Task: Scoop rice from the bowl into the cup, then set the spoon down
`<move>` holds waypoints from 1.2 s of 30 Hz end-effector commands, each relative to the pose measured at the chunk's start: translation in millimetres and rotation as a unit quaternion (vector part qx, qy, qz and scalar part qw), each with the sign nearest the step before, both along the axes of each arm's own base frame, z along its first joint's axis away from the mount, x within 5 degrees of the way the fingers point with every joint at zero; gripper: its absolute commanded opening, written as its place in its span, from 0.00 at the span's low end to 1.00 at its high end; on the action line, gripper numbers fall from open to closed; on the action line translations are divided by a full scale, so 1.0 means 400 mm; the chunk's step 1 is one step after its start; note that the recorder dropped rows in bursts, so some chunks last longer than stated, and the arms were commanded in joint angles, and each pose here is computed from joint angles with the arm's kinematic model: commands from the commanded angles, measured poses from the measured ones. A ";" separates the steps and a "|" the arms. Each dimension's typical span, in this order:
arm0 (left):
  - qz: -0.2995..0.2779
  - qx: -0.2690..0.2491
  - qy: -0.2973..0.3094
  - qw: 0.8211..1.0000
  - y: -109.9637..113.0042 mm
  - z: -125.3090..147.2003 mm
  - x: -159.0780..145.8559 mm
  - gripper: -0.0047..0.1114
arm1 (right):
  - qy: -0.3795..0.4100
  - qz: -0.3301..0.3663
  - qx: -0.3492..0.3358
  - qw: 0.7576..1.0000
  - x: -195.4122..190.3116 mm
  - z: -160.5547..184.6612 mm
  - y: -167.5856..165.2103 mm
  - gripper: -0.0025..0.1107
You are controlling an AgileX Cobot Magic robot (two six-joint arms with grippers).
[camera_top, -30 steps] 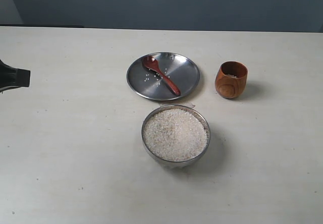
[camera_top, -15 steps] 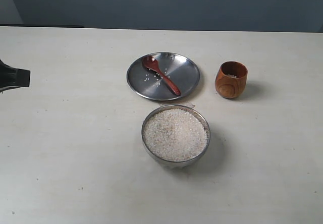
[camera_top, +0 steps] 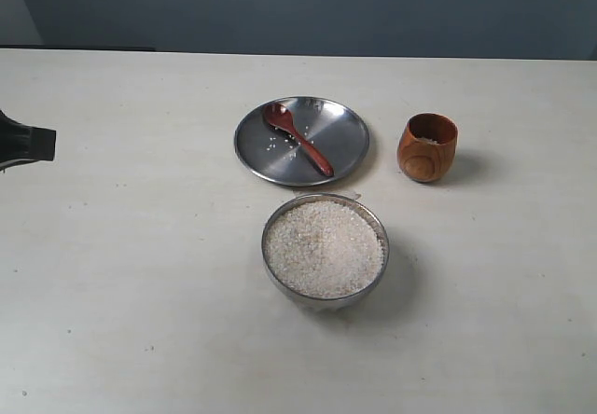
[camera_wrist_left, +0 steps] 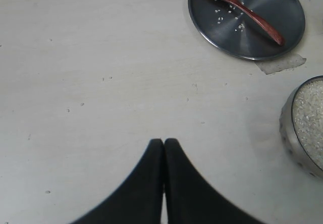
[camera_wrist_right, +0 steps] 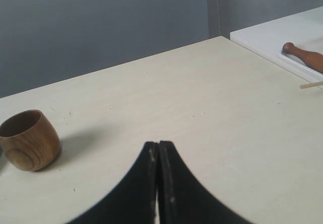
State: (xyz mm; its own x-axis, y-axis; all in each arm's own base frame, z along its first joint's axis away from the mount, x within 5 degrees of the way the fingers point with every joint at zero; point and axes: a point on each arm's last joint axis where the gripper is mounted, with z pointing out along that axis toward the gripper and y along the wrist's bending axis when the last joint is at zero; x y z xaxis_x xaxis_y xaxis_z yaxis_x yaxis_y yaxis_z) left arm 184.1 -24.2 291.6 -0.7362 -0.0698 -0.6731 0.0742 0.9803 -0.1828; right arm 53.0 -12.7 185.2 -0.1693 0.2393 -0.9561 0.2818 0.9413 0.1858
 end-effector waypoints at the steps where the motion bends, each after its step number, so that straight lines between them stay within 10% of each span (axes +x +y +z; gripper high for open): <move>1: 0.000 -0.002 -0.005 1.000 -0.002 0.004 0.003 0.04 | -0.006 -0.002 -0.002 1.000 -0.001 0.001 0.000 0.02; 36: 0.000 -0.002 -0.005 1.000 -0.002 0.004 0.003 0.04 | 0.019 0.013 -0.083 0.996 -0.001 0.000 -0.002 0.02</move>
